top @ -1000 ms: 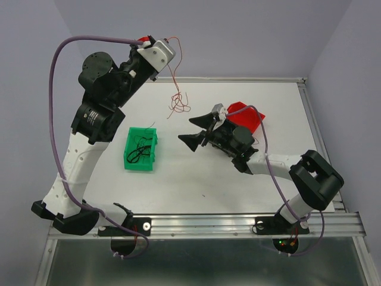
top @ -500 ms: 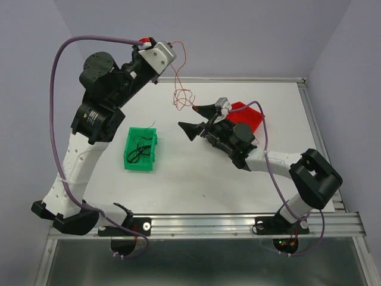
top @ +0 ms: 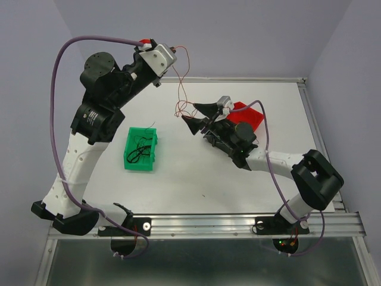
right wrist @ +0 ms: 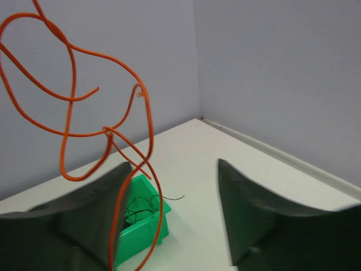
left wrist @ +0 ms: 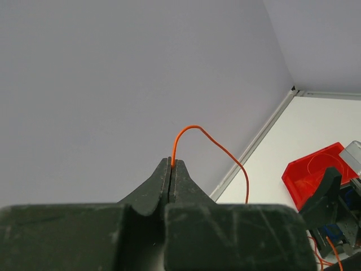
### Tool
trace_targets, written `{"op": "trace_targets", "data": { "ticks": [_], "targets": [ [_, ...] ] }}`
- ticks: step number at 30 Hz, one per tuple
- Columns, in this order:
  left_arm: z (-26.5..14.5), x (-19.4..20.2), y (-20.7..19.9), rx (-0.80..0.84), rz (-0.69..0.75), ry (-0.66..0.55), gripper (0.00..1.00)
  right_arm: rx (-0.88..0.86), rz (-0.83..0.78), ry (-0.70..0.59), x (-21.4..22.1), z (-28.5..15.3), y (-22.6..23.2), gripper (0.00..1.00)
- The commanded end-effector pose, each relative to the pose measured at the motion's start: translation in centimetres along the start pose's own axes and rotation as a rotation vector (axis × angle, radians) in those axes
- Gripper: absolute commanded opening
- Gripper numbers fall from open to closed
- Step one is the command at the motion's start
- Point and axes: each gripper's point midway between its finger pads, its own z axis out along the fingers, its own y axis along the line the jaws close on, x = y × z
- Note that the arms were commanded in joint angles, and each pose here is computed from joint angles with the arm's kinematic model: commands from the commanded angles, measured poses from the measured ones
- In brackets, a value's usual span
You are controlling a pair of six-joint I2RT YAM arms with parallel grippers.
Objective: Untangle the cables
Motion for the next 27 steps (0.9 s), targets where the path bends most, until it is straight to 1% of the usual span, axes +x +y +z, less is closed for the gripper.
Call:
{"op": "trace_targets", "data": {
  "ticks": [1,2,3,4,6,7,8,9,10,11,12,13,14,15,16,17,18,19,20,21,22,23,24,25,26,27],
  "targets": [
    [-1.4,-3.3,0.6,-0.010,-0.004,-0.086,0.00,-0.078,-0.042,-0.150,-5.5,2.0,1.4,0.54],
    [-1.3,-3.1,0.6,-0.010,-0.005,-0.082,0.00,-0.091,-0.040,-0.148,-5.4,2.1,1.6,0.37],
    [-1.4,-3.3,0.8,-0.018,-0.004,-0.083,0.00,-0.098,-0.037,-0.143,-5.3,2.2,1.7,0.06],
    [-1.1,-2.8,1.3,-0.045,0.001,-0.063,0.00,-0.101,-0.033,-0.138,-5.2,2.1,1.8,0.01],
    [-0.8,-2.5,2.7,-0.110,0.016,-0.040,0.00,-0.091,-0.021,-0.130,-4.9,1.8,1.7,0.00],
    [-1.2,-2.2,4.7,-0.211,0.022,-0.004,0.00,-0.055,-0.008,-0.121,-4.6,1.6,1.0,0.01],
    [-0.9,-2.0,6.0,-0.282,0.029,0.001,0.00,-0.028,0.003,-0.094,-3.5,0.9,0.6,0.01],
    [-1.7,-1.3,8.3,-0.397,0.053,0.046,0.00,0.025,0.018,-0.089,-3.3,0.5,-0.3,0.01],
    [-2.1,-1.6,9.2,-0.445,0.070,0.045,0.00,0.051,0.032,-0.072,-2.7,0.0,-0.7,0.00],
    [-3.0,-2.1,11.6,-0.537,0.094,0.029,0.00,0.083,0.048,-0.015,-0.6,-1.1,-1.2,0.01],
    [-3.9,-2.2,13.1,-0.595,0.106,0.031,0.00,0.107,0.058,0.009,0.2,-1.8,-1.6,0.00],
    [-5.0,-3.1,14.7,-0.649,0.112,0.013,0.00,0.179,0.061,0.027,0.9,-2.8,-2.8,0.01],
    [-6.6,-2.8,17.6,-0.745,0.136,0.022,0.00,0.221,0.064,0.026,0.7,-3.8,-3.4,0.01],
    [-7.5,-3.0,18.8,-0.791,0.141,0.018,0.00,0.276,0.071,0.066,2.3,-5.8,-4.1,0.01],
    [-9.2,-2.9,21.0,-0.887,0.160,0.029,0.00,0.374,0.073,0.031,1.0,-7.2,-5.5,0.00],
    [-9.7,-2.6,21.8,-0.926,0.172,0.040,0.00,0.427,0.085,0.018,0.5,-8.3,-6.3,0.01],
    [-10.3,-2.2,22.5,-0.960,0.183,0.055,0.00,0.477,0.084,0.039,1.4,-10.2,-7.0,0.01],
    [-10.4,-1.3,23.0,-0.971,0.186,0.075,0.00,0.551,0.087,0.018,0.7,-11.3,-8.1,0.01],
    [-10.3,-0.7,23.2,-0.966,0.167,0.073,0.00,0.590,0.088,0.029,0.7,-12.3,-8.7,0.00],
    [-10.2,0.9,23.7,-0.954,0.161,0.100,0.00,0.596,0.100,-0.002,-0.8,-12.7,-8.7,0.01],
    [-9.4,1.9,23.1,-0.905,0.147,0.104,0.00,0.586,0.100,0.001,-1.2,-12.9,-8.6,0.01],
    [-8.5,1.7,22.1,-0.834,0.136,0.070,0.00,0.598,0.095,0.037,-1.1,-12.8,-9.0,0.01],
    [-7.8,2.1,21.1,-0.775,0.129,0.062,0.00,0.604,0.087,0.060,-1.1,-12.6,-9.1,0.00],
    [-6.0,4.2,19.1,-0.655,0.116,0.067,0.00,0.631,0.073,0.135,-0.1,-12.7,-9.5,0.01],
    [-5.8,3.8,18.2,-0.621,0.101,0.039,0.00,0.654,0.065,0.129,-1.3,-11.6,-10.1,0.00],
    [-5.1,5.2,17.2,-0.576,0.078,0.051,0.00,0.686,0.056,0.171,-0.4,-11.3,-10.8,0.01]
  ]
}}
